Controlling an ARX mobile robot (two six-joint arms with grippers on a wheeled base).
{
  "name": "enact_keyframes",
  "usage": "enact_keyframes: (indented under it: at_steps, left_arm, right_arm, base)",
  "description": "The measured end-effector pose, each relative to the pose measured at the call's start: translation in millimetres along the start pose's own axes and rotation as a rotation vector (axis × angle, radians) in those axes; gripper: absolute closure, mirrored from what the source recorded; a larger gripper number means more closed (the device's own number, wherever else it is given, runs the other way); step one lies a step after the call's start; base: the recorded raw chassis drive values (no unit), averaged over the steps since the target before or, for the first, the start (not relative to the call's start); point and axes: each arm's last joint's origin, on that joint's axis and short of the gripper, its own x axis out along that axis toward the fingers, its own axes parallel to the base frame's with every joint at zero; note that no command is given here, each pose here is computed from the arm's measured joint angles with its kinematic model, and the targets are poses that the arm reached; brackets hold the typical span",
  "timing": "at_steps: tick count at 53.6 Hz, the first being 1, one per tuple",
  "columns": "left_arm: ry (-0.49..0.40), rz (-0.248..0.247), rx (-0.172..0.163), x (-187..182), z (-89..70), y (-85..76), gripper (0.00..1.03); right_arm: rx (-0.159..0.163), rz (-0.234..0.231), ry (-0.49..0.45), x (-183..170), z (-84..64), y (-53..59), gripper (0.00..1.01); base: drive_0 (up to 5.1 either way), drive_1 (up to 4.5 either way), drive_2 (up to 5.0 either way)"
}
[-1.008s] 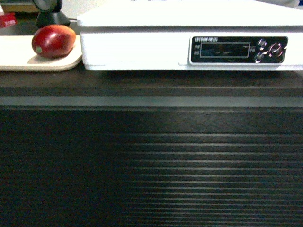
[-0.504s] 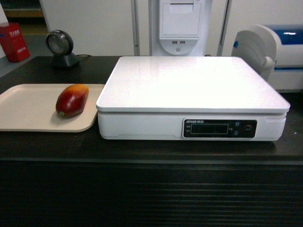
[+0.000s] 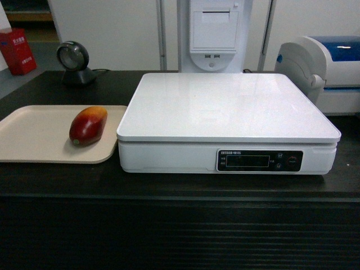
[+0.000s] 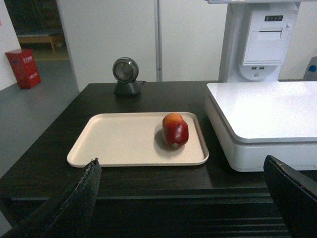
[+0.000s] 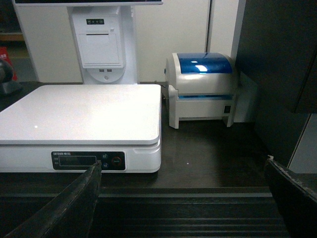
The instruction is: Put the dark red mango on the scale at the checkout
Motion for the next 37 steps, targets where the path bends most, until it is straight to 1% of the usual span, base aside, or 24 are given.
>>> enact_keyframes:
  at_steps: [37]
  left_arm:
    - [0.000,0.000,0.000,0.0,0.0,0.0,0.05]
  right_arm:
    - [0.000,0.000,0.000,0.0,0.0,0.0,0.03]
  base:
    - [0.0,0.00,0.0]
